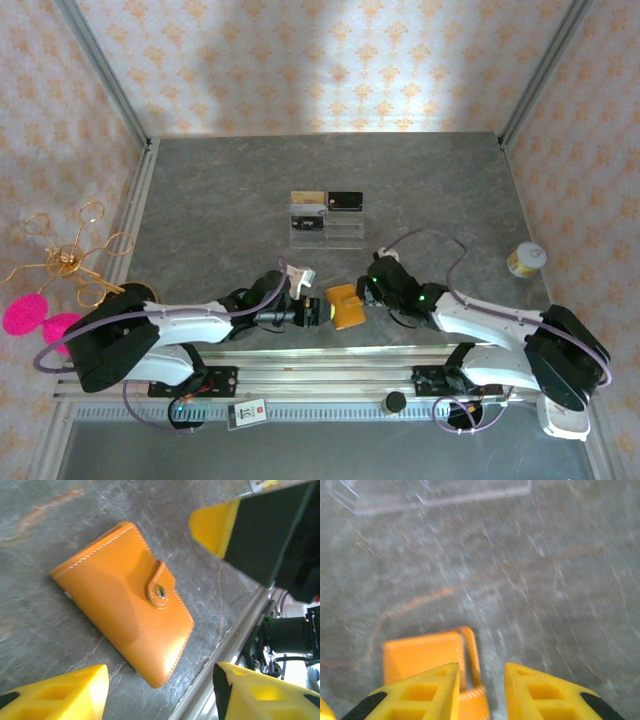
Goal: Take the credit cards out of the card holder
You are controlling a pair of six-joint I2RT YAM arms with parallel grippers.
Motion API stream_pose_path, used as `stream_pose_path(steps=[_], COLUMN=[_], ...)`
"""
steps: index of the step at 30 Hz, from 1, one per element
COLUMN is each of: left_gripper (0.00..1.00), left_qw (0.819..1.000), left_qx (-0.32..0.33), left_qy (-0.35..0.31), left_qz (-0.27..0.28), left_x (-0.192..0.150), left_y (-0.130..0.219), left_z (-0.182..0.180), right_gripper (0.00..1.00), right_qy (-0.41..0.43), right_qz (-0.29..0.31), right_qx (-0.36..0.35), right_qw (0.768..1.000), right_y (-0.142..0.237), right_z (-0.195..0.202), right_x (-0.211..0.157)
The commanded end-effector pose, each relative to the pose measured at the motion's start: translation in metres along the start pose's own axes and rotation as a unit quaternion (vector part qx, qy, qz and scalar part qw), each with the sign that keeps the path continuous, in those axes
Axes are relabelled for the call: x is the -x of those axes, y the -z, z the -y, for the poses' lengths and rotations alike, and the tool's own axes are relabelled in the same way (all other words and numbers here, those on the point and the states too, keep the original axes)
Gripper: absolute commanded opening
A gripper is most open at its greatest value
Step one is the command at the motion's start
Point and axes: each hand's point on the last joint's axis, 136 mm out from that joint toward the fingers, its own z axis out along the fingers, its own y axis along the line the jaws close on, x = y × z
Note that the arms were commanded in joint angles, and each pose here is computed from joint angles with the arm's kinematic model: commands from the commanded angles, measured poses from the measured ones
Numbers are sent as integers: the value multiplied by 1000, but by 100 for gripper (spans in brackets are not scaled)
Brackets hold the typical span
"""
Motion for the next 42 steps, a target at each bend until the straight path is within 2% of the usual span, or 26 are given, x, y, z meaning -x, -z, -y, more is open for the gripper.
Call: stream_pose_path(steps=[1, 5, 9, 14, 22, 29, 31, 35, 37, 42], left_gripper=[58, 52, 52, 51, 44, 37, 38, 56, 60, 53], left_qw=[999, 999, 999, 999, 998, 997, 997, 998, 998, 996], left_qx=[-45, -20, 7, -9, 2, -15, -10, 23, 34, 35], left_qy=[1, 19, 26, 21, 30, 39, 47, 55, 55, 64], left_qz=[-14, -24, -19, -27, -57, -63, -58, -23, -20, -56], left_x=[4, 2, 3, 5, -3, -5, -3, 6, 7, -6], left_y=[-11, -21, -24, -32, -49, -54, -51, -33, -32, -51], left_z=[16, 0, -16, -10, -20, -18, -21, -34, -38, -41], right_gripper=[27, 24, 21, 19, 16, 15, 13, 13, 13, 12], right_qy=[-8, -14, -14, -11, -7, -12, -16, -16, -19, -26], right_qz=[-27, -31, -43, -50, -78, -90, -84, -45, -45, -61], right_qx=[9, 23, 27, 40, 47, 54, 38, 15, 24, 46], right_qw=[1000, 999, 999, 998, 996, 994, 996, 999, 999, 997], right_y=[0, -3, -7, -10, -22, -28, -28, -15, -13, -18], right_z=[7, 4, 5, 0, -6, -8, -3, 4, 0, -8], right_x=[-19, -23, -31, -35, -52, -62, -59, -41, -39, -50])
